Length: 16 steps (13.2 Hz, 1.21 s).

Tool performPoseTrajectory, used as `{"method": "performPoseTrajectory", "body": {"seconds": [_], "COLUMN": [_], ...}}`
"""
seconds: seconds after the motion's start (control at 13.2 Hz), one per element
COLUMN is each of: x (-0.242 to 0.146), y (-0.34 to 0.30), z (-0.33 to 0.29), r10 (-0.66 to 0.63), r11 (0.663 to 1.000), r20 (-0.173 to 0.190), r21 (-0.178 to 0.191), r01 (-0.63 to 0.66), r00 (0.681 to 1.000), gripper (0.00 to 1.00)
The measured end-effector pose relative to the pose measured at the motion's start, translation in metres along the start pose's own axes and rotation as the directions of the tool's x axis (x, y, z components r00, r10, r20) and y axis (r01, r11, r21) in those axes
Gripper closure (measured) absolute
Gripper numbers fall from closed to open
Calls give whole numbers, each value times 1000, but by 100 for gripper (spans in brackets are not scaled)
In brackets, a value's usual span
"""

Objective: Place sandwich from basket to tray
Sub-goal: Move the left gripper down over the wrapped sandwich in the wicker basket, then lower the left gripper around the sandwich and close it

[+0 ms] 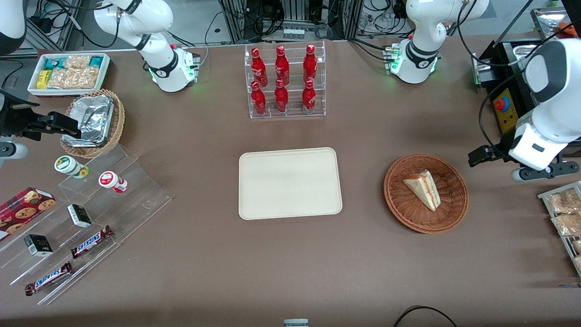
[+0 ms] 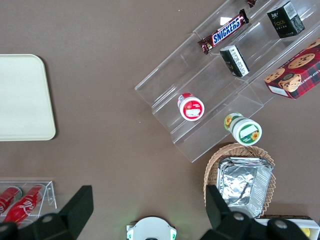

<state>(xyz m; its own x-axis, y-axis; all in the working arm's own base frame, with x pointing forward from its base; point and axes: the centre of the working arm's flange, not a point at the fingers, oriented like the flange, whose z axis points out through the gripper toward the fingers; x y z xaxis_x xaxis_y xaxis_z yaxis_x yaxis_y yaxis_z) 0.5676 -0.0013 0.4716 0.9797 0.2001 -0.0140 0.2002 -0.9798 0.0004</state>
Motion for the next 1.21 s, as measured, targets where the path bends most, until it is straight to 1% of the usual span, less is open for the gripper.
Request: {"method": "performPoseTrajectory", "body": {"seconds": [0.23,0.45,0.61,0.76,1.21], "x": [-3,-8,-15,-22,-32], "y": [10,34,51,62,59], "z": [47,93,115,128,150], "r10": [-126,-175,-182,-181,-181], "r11": [992,984,983,983,984], "r20": [-48,-62,-58,-43,-9], "r21": [-17,-31,-33,-26,-7], "r01": [126,174,180,180,180], "r00": [991,983,982,982,984], "gripper": [0,0,0,0,0]}}
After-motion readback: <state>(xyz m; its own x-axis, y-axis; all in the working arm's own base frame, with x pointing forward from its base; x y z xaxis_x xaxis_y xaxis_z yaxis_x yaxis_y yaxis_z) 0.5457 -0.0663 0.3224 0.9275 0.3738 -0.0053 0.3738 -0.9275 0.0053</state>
